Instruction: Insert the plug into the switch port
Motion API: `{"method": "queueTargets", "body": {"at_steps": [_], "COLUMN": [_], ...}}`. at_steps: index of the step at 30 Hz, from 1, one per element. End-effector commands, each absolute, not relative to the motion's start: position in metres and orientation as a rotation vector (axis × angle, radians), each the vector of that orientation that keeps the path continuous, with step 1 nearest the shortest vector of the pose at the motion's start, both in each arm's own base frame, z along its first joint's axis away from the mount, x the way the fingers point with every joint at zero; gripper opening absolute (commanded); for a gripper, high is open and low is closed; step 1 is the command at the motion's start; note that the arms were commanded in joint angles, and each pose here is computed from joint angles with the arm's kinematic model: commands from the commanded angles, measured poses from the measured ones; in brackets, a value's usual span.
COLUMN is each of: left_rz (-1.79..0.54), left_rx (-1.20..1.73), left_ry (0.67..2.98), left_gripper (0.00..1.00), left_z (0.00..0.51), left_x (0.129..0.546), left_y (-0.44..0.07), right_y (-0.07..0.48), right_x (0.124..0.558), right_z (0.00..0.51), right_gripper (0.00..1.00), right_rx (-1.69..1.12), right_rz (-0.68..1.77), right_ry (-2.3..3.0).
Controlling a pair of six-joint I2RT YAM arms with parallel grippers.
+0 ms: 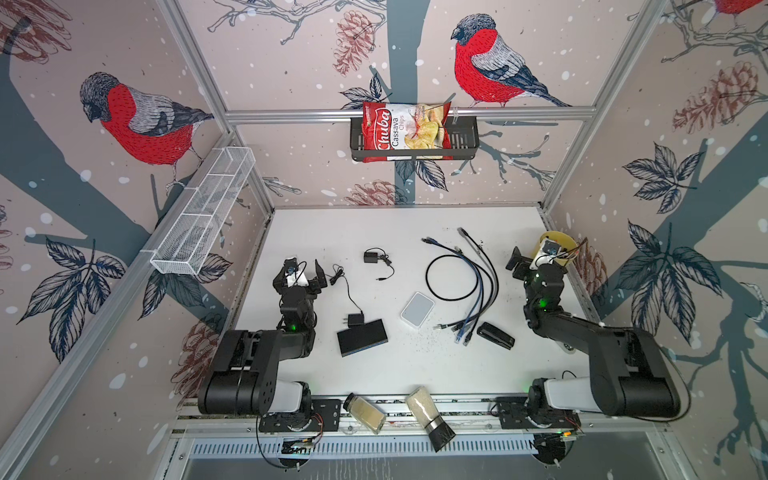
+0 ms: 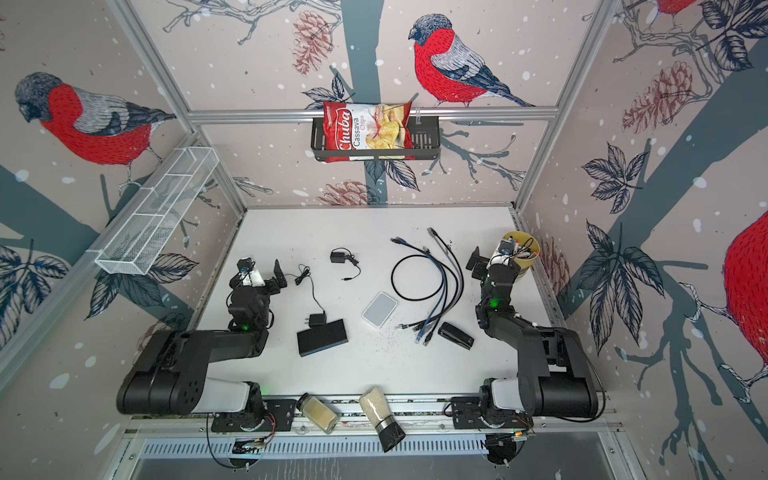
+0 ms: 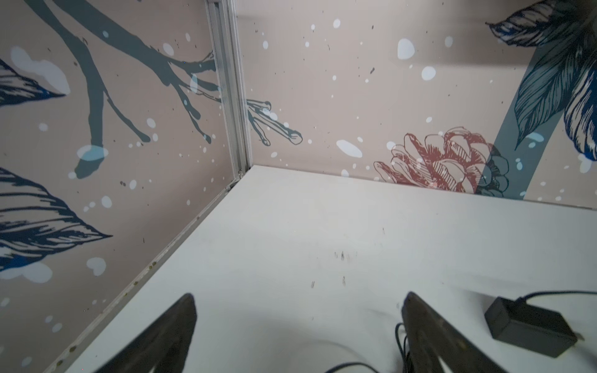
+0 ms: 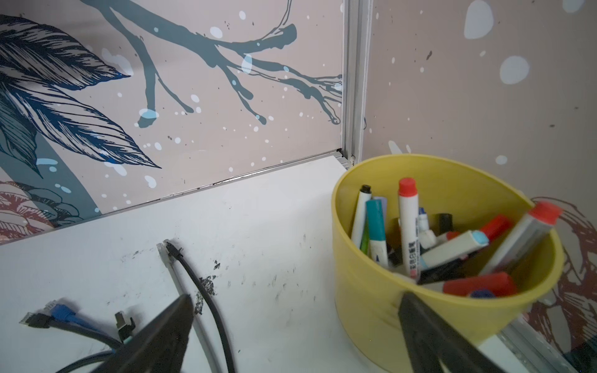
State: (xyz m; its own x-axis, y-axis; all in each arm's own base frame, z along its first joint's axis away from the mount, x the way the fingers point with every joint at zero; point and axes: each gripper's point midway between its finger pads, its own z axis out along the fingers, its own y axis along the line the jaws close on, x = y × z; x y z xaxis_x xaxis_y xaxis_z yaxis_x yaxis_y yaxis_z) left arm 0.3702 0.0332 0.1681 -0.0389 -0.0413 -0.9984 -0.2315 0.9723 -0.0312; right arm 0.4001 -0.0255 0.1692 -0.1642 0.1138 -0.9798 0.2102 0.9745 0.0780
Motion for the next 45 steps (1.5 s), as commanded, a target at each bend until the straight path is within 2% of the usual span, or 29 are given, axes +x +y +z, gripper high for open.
{"method": "queueTargets", "body": {"at_steps": [1, 10, 14, 24, 33, 45], "left_rz": [0.155, 0.118, 0.026, -0.256, -0.437, -0.427], "left_rx": [-0.285, -0.458, -0.444, -0.364, -0.288, -0.204], "left_ry": [1.711, 1.752, 1.833, 2.001, 2.024, 2.103], "left_gripper": [0.97, 0.97, 0.97, 0.97, 0.97, 0.94], "left_z": [0.16, 0.193, 0.188, 0.164, 0.163, 0.148], "left_x": [0.372, 0.362, 0.358, 0.333, 0.317, 0.329], "left_y": [0.038, 0.039, 0.016, -0.038, -0.077, -0.117], "right_y": [-0.022, 0.009, 0.029, 0.086, 0.129, 0.196], "right_x": [0.399, 0.398, 0.393, 0.381, 0.365, 0.366], "right_z": [0.147, 0.175, 0.194, 0.204, 0.181, 0.152], "right_gripper": [1.0, 1.0, 1.0, 1.0, 0.97, 0.87], "right_rx": [0.337, 0.375, 0.335, 0.17, 0.092, -0.064], "right_rz": [-0.025, 0.159, 0.218, 0.343, 0.413, 0.504], "right_ry": [1.914, 1.956, 1.968, 2.11, 2.2, 2.284]}}
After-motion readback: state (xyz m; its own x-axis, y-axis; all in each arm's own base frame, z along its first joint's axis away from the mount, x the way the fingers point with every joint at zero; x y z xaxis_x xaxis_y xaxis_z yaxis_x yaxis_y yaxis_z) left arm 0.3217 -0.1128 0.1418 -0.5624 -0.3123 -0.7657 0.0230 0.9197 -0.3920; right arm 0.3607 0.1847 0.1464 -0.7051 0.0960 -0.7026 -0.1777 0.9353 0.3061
